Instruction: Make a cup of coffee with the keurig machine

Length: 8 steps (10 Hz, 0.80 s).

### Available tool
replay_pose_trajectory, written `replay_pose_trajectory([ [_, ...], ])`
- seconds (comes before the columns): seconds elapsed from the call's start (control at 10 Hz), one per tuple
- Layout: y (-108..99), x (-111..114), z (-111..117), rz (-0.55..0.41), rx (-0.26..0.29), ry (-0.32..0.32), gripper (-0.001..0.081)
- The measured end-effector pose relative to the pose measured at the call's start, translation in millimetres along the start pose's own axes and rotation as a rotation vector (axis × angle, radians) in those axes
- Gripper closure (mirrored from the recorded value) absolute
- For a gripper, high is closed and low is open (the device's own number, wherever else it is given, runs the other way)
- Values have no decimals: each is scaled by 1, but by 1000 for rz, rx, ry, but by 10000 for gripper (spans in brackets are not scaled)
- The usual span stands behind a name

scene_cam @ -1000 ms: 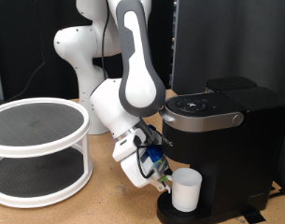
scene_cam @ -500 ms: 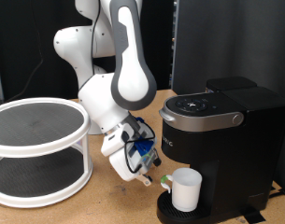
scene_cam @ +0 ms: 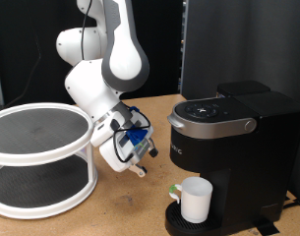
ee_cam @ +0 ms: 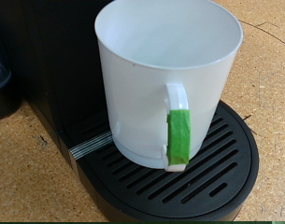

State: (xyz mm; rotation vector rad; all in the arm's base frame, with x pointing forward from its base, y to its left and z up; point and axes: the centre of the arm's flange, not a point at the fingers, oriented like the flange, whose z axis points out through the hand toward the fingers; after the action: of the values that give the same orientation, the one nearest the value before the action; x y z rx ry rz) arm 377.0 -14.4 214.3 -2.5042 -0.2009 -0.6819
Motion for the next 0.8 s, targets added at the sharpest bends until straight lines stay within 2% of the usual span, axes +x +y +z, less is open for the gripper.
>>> replay_pose_trajectory([
  [0.2,2,-3,1,-5,1,-14,3],
  [0.4,5,-2,-2,17,26,-11,3],
  [0.8,4,21,-35,66,79,14,3],
])
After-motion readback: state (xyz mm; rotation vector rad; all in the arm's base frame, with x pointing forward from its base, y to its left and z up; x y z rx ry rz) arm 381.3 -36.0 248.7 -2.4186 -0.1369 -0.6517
